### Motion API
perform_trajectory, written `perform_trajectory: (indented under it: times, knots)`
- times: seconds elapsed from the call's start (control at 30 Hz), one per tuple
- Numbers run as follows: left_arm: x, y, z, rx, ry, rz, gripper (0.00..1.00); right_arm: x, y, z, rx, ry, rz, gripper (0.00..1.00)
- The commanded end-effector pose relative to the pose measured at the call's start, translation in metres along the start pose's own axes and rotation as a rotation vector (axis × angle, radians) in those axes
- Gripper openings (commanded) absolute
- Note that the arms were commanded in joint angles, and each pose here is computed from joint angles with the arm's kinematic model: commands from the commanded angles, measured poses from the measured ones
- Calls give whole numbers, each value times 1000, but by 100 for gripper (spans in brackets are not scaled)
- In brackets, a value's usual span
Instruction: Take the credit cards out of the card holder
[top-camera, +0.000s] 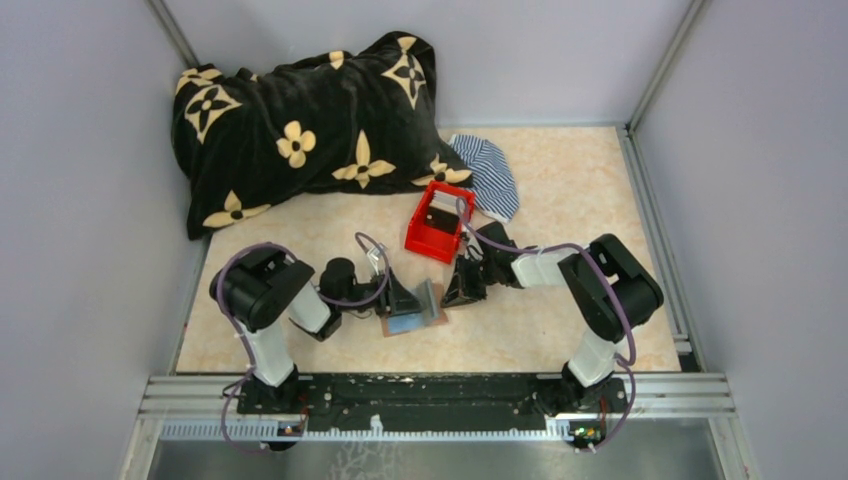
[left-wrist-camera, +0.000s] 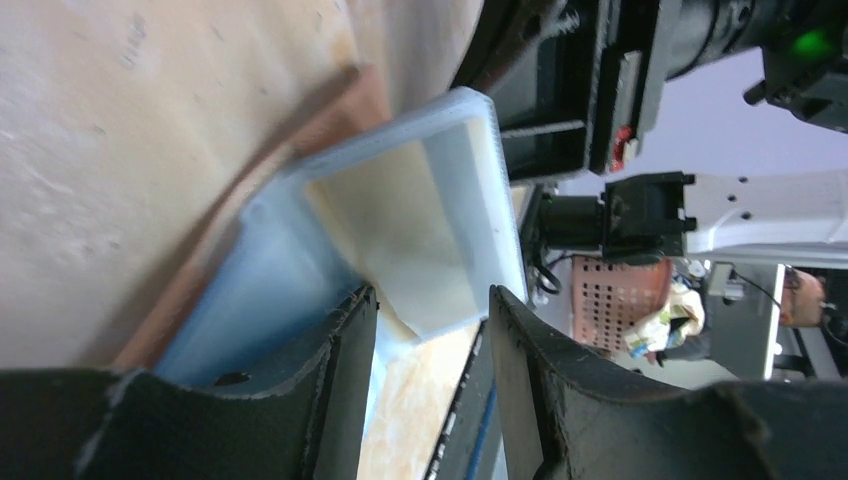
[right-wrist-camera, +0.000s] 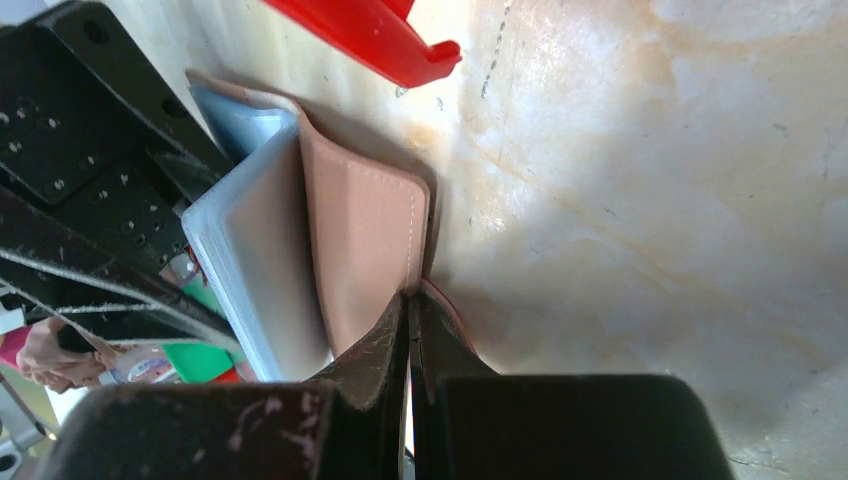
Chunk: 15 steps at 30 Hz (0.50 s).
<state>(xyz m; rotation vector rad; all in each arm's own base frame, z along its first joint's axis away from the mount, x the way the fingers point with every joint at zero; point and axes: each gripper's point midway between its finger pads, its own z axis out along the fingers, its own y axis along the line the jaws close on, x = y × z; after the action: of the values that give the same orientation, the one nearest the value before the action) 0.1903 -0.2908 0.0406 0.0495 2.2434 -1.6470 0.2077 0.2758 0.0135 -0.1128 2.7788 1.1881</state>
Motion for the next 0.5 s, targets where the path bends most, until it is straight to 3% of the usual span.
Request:
perform_trajectory:
  times: [0.0, 0.23, 0.47]
  knots:
    - [21, -28, -4, 87, 97, 10, 52, -12, -43, 15, 175, -84, -45, 0]
    - [18, -9, -1, -10, 102, 59, 51, -15, -39, 12, 168, -96, -52, 0]
    - [24, -8, -1, 23, 111, 16, 49, -15, -41, 9, 189, -95, -64, 0]
